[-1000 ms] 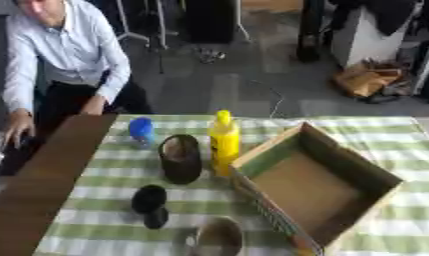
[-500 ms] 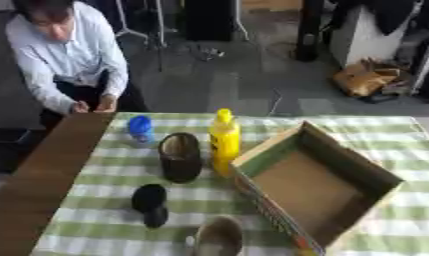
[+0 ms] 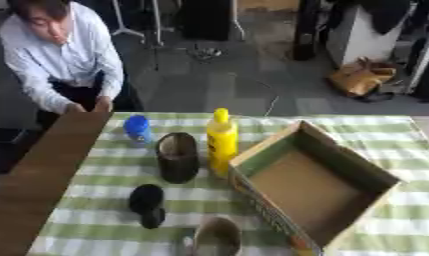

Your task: Pick up objects on the table and place them in the box.

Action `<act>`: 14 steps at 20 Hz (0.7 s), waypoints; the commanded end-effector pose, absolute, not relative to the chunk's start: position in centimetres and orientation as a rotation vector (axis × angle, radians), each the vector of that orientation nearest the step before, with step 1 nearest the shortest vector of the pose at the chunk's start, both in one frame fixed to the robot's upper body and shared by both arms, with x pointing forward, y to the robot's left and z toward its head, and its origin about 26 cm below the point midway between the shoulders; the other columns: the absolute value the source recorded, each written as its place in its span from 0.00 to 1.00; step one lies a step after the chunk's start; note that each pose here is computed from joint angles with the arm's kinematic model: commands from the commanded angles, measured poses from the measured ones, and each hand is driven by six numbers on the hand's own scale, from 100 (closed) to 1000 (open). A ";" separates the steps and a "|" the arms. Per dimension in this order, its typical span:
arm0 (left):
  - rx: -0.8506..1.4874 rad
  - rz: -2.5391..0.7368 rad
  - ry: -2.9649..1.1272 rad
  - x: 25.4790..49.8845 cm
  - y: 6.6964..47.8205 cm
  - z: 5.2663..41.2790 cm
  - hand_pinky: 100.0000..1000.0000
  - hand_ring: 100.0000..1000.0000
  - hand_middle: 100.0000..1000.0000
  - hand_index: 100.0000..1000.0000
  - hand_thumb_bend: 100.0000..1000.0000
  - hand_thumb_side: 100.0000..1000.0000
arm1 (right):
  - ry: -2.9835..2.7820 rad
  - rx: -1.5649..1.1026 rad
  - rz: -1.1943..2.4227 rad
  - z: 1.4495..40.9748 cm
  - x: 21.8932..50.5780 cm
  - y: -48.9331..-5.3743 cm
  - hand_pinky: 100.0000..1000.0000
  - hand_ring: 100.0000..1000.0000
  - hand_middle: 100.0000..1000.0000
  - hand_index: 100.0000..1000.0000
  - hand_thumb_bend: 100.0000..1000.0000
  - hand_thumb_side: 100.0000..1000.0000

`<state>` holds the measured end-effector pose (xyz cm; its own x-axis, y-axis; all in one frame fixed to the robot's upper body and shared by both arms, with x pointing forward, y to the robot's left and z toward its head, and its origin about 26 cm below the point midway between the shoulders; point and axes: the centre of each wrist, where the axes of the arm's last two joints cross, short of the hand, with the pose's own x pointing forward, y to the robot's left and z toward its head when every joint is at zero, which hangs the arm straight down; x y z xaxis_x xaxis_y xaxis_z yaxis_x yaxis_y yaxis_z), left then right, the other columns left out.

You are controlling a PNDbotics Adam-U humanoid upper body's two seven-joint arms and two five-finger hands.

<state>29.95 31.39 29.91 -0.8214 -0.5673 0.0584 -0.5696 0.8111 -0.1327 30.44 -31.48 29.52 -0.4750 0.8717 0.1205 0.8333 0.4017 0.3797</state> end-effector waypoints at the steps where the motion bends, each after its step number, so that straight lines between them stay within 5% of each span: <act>1: 1.099 -0.335 -2.809 29.5 31.1 30.7 0.97 1.00 0.99 1.00 0.14 0.89 | 2.516 1.524 0.595 30.6 29.9 -31.5 0.84 0.73 0.66 0.59 0.00 0.86; 9: 1.055 -1.407 -2.205 29.5 28.9 32.2 0.99 1.00 1.00 1.00 0.03 0.91 | 2.535 1.512 0.577 30.3 30.0 -31.2 0.84 0.73 0.66 0.59 0.00 0.85; 14: 0.936 -1.791 -1.886 29.5 27.1 32.4 0.98 1.00 1.00 1.00 0.08 0.85 | 2.547 1.498 0.563 30.2 30.0 -31.0 0.84 0.73 0.65 0.58 0.00 0.85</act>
